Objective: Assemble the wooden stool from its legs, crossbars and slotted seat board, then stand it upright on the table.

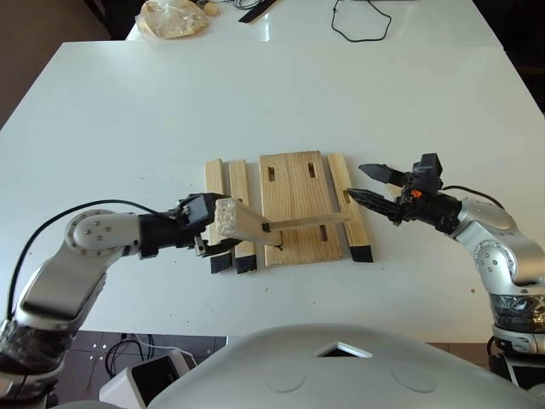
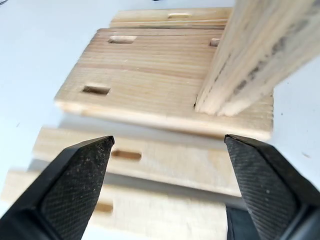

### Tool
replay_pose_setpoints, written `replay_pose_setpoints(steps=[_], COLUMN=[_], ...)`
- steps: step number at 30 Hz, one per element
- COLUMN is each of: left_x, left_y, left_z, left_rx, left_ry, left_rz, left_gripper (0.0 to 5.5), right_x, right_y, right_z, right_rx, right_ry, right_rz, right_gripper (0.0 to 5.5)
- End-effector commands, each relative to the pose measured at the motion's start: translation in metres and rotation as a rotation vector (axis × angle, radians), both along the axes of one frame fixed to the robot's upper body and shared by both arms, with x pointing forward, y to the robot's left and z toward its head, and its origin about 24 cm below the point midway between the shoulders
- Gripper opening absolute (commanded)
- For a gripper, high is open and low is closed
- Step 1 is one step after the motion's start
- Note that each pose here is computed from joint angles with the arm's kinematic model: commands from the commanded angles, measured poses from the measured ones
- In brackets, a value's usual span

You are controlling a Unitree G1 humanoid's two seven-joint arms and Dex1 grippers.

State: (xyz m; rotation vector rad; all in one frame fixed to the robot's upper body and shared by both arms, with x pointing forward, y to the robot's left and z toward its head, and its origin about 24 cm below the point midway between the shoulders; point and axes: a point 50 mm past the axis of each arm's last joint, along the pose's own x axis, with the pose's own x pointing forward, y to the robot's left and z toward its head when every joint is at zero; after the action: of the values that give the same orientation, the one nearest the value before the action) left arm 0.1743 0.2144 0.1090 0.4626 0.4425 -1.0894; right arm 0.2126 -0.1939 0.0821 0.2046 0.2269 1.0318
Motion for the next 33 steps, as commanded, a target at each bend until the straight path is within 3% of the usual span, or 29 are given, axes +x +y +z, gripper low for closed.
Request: replay_pose_setpoints(steps=[1, 10, 15, 25, 33], left_x=[-0.004, -0.002, -0.002, 0.022, 0.012], left_y=[0.014, 0.006, 0.024, 0.057, 0.058], left_z=[0.003, -0.017, -0.032, -0.012, -0.019], left_rx=[0.056, 0.057, 0.15, 0.204, 0.096], left_ry=[0.02, 0.144, 0.195, 0.126, 0.224], left_rz=[0.093, 0.191, 0.196, 0.202, 0.239], left_gripper=[4.11, 4.11, 4.11, 4.11, 4.11], right_x=[-0.007, -0.005, -0.006, -0.008, -0.009], right_y=[-0.002, 0.003, 0.004, 0.005, 0.004], right_z=[-0.003, -0.005, -0.008, -0.012, -0.015], right_rx=[-0.016, -0.017, -0.021, -0.039, -0.061], right_ry=[-0.012, -0.022, -0.023, -0.022, -0.015], right_rz=[-0.046, -0.073, -0.082, -0.099, -0.105], right_gripper=[3.71, 3.71, 3.71, 3.71, 3.71])
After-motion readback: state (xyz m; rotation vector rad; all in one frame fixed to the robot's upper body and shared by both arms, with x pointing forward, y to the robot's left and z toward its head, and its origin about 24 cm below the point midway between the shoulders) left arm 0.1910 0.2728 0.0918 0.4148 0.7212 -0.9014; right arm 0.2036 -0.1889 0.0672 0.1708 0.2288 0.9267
